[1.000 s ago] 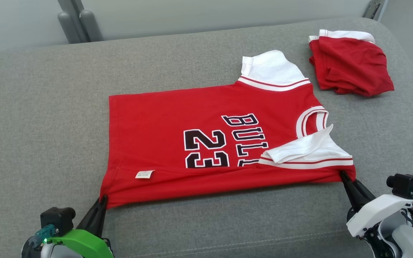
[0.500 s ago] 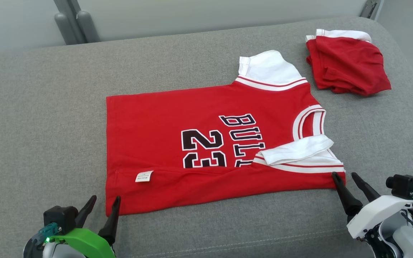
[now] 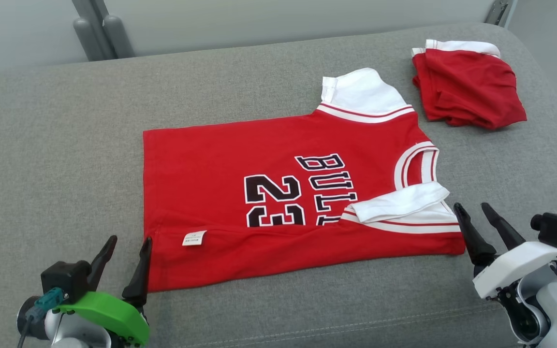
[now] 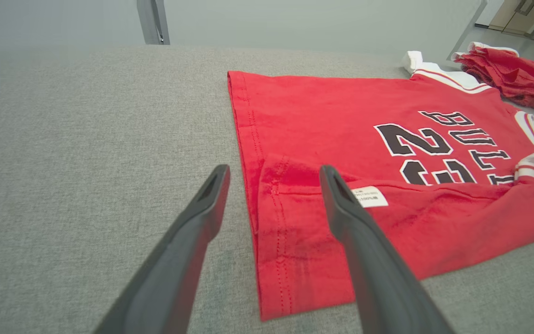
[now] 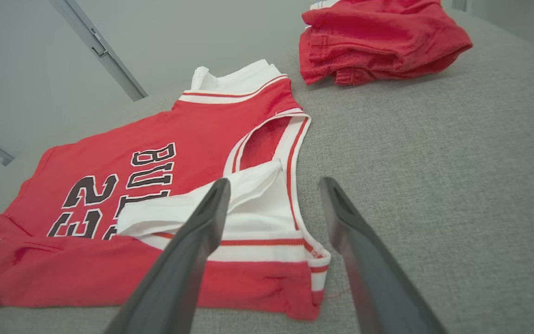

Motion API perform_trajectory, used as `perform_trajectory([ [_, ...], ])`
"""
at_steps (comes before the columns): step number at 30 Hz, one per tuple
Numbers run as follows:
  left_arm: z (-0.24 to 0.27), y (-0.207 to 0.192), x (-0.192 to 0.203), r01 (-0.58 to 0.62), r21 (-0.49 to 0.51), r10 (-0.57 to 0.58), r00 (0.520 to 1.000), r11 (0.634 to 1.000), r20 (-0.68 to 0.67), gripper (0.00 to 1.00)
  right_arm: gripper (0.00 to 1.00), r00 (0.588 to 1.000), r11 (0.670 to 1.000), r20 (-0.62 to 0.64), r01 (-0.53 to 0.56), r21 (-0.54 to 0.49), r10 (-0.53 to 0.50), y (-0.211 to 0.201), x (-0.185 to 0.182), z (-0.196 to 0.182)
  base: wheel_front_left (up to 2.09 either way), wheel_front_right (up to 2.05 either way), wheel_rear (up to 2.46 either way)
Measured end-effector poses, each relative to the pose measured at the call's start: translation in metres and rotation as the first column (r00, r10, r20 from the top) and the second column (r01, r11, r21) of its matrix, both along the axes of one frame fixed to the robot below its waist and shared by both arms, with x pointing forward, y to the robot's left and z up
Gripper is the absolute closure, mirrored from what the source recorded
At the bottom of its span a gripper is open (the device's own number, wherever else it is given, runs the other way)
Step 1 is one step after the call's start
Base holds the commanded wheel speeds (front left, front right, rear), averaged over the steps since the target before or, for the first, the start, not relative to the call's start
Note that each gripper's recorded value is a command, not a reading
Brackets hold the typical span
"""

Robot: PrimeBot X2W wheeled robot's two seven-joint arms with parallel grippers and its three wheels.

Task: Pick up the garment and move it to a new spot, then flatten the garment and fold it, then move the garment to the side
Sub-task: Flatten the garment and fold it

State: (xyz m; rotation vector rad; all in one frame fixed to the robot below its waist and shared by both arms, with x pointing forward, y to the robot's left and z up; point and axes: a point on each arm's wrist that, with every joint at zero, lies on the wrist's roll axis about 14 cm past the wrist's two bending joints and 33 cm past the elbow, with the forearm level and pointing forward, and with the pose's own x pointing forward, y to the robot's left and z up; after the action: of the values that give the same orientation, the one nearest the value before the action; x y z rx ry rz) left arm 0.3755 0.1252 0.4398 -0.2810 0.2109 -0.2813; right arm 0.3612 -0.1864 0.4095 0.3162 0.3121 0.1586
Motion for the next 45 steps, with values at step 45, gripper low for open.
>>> perform_trajectory([
  [45, 0.066, -0.012, 0.028, -0.063, -0.044, 0.071, 0.972, 0.997, 0.224, 0.00, 0.00, 0.931, 0.991, 0.365, 0.072, -0.110, -0.027, 0.002, 0.023, 0.104, 0.00, 0.00, 0.00],
])
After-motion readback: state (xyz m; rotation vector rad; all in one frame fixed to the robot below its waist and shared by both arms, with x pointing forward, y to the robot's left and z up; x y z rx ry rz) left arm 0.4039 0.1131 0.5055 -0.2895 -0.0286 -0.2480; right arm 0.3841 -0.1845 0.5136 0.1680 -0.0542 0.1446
